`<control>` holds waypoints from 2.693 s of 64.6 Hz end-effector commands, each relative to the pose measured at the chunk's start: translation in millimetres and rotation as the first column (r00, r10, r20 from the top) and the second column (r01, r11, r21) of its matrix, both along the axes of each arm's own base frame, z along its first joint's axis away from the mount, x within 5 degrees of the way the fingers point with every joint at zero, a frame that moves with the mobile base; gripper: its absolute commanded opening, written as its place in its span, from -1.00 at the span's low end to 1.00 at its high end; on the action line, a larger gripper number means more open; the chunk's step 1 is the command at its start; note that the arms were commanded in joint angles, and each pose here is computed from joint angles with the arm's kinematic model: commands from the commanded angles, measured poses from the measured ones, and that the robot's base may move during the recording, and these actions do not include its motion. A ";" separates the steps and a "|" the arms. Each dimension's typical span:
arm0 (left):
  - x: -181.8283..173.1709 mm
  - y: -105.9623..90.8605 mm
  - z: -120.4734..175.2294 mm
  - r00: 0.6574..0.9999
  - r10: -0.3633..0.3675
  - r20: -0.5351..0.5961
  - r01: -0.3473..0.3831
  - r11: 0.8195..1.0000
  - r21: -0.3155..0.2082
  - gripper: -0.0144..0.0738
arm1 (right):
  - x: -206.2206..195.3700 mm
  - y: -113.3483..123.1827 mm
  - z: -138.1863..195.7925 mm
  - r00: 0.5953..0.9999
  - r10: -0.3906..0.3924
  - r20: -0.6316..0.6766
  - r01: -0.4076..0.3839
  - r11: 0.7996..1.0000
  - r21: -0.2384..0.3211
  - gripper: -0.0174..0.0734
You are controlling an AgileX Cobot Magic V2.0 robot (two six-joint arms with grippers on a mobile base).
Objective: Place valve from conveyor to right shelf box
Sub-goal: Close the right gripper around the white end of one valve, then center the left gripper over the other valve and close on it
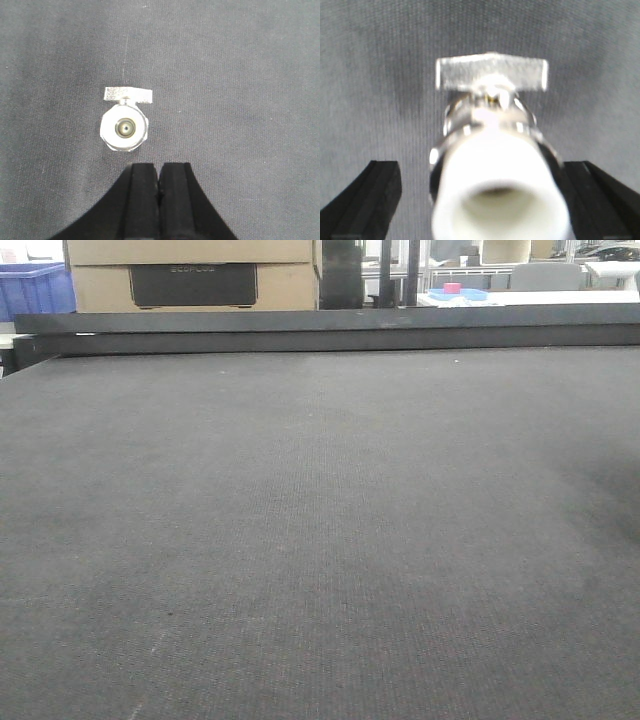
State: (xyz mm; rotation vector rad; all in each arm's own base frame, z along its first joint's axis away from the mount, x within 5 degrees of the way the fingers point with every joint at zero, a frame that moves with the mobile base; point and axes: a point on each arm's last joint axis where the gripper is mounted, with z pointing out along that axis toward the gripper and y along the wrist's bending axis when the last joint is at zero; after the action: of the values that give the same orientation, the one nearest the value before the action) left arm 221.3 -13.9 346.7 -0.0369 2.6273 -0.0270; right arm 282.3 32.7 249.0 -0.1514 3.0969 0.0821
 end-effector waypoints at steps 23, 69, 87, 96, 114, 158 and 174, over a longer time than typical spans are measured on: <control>-0.2 -1.4 2.5 1.000 -0.004 0.006 0.004 1.000 -0.007 -0.92 | 5.6 -1.6 -1.2 0.999 0.001 0.050 -0.001 1.000 -0.002 0.52; -0.4 -2.1 2.4 1.000 -0.004 0.003 0.004 1.000 -0.015 -0.92 | 6.0 -1.6 -1.2 0.998 0.001 0.055 -0.001 1.000 -0.001 -0.94; -1.0 2.8 2.7 1.000 0.019 0.001 -0.019 1.000 -0.013 -0.92 | 6.4 -1.5 -1.1 0.998 0.001 0.059 -0.001 1.000 -0.001 -0.98; -4.8 19.3 5.6 0.995 0.096 -0.035 -0.097 0.995 -0.016 -0.92 | 6.4 -1.5 -1.1 0.998 0.001 0.059 -0.001 1.000 -0.001 -0.98; 2.1 34.6 7.5 0.995 -0.006 -0.101 0.006 1.000 0.002 -0.92 | 6.5 -1.3 -1.1 0.998 -0.001 0.061 0.000 1.000 0.002 -0.98; 58.9 35.3 -45.2 0.979 -0.039 -0.202 0.035 0.999 -0.027 0.54 | 8.3 0.3 -0.8 0.997 -0.009 0.080 0.008 1.000 0.020 -0.98; 78.3 24.5 -79.1 0.940 -0.105 -0.324 0.130 0.990 0.057 0.53 | 8.4 0.3 -0.8 0.997 -0.010 0.081 0.008 1.000 0.021 -0.98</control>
State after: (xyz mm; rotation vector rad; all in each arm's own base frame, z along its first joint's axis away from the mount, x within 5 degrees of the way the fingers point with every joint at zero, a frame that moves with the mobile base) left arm 294.2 12.1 272.9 0.1134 2.9419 0.0009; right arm 289.3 32.9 248.2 -0.1400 3.0308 0.0877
